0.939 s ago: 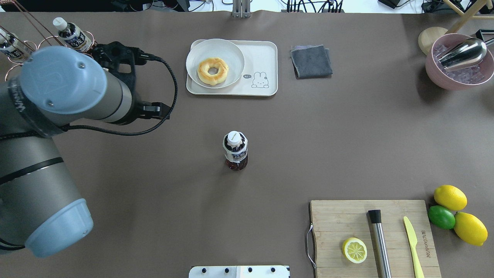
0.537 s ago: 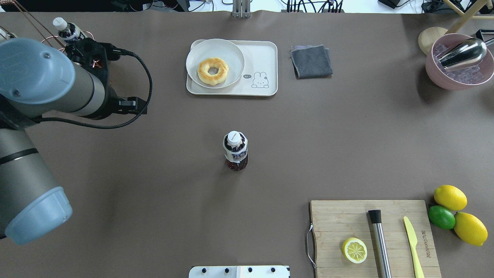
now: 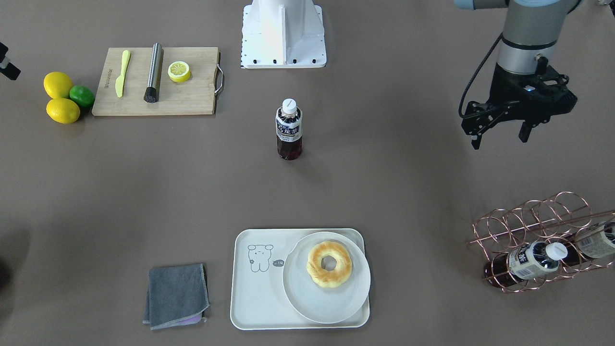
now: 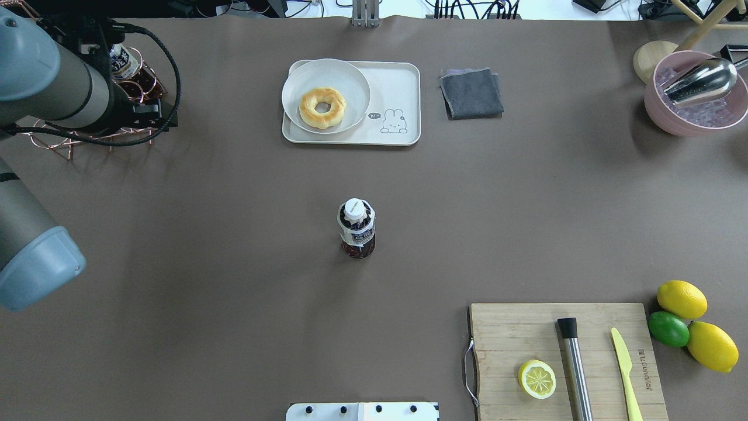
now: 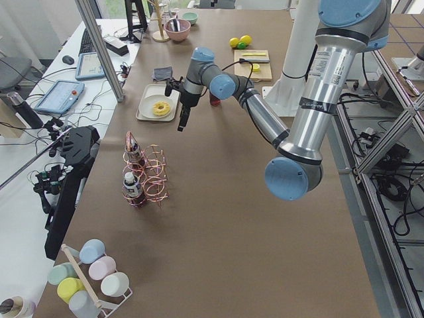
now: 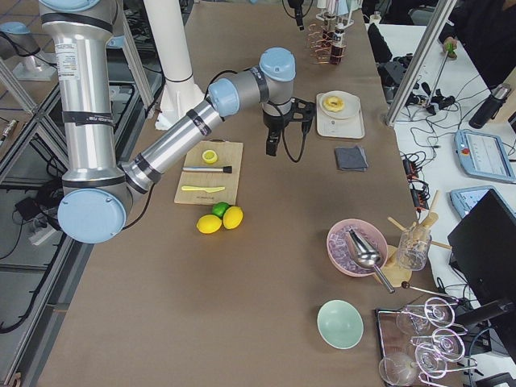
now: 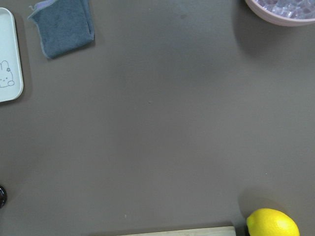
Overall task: Place tea on tray
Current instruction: 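Withdraw the left gripper back toward the carrier, then reach the right gripper over the standing tea bottle's cap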
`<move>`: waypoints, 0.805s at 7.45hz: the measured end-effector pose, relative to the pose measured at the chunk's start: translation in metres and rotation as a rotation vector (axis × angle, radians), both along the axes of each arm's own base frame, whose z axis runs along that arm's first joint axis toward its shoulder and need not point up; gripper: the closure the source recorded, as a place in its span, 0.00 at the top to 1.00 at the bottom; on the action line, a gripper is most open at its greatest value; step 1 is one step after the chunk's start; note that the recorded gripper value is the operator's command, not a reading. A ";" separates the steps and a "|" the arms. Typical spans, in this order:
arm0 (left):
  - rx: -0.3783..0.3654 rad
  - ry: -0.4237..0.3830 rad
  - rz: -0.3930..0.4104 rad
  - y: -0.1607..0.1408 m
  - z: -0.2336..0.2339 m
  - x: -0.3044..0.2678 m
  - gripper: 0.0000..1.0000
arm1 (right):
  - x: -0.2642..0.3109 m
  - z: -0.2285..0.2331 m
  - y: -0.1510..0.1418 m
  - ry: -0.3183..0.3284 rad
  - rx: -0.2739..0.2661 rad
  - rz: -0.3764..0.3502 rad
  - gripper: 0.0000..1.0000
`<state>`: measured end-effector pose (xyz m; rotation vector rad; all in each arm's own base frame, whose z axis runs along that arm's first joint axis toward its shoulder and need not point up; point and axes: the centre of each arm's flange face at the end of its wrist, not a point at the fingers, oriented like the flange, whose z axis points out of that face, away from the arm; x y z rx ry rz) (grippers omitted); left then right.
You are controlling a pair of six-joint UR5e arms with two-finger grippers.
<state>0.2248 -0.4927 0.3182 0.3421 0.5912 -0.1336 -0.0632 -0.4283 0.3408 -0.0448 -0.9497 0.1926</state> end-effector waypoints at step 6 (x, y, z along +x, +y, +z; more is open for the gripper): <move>0.096 0.019 0.215 -0.029 0.127 -0.161 0.98 | -0.148 -0.130 0.000 -0.009 -0.047 0.063 1.00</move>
